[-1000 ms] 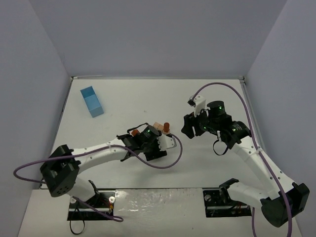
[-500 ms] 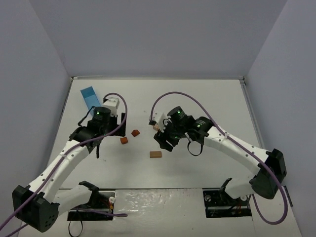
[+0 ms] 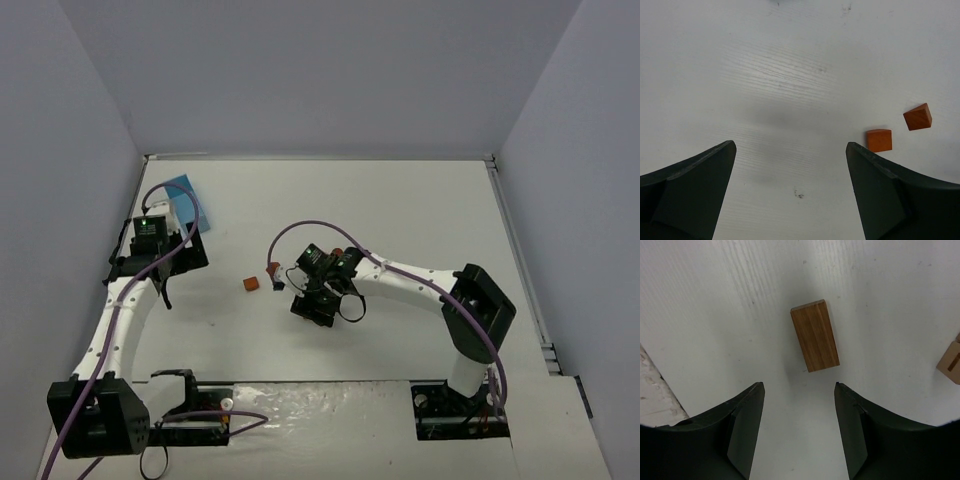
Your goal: Build the wood block tower
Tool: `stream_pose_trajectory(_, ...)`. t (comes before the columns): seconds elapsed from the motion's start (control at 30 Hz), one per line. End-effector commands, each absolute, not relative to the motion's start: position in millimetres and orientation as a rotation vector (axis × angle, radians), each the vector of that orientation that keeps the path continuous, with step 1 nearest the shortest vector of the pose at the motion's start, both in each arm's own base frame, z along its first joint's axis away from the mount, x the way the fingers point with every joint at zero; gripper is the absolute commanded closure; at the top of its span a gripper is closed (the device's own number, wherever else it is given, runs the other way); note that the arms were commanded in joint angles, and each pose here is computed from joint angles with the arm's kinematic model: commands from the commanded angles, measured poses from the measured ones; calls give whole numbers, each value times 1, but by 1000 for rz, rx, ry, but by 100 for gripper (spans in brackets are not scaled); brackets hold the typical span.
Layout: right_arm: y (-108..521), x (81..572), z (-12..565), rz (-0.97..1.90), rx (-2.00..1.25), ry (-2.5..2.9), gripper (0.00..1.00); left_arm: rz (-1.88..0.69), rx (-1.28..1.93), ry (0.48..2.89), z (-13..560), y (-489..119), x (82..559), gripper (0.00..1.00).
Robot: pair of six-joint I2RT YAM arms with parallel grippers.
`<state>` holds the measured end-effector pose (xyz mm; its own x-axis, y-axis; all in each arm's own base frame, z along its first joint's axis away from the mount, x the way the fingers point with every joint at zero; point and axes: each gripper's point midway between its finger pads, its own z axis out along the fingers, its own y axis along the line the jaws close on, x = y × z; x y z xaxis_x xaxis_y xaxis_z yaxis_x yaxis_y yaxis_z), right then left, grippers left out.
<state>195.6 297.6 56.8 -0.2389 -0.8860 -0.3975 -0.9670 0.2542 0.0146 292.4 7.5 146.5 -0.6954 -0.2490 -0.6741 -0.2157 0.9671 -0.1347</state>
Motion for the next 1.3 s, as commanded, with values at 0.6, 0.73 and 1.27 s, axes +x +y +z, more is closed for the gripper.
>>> stream_pose_trajectory(0.6,318,224,31,191,-1741,2187,52,-30,-264,2313,142,16,313,10)
stream_pose_trajectory(0.73,318,224,30,185,-1749,2178,52,-27,-264,2315,142,16,313,10)
stream_pose_trajectory(1.27,310,220,29,145,-1729,2190,86,2,-262,2329,138,20,312,10)
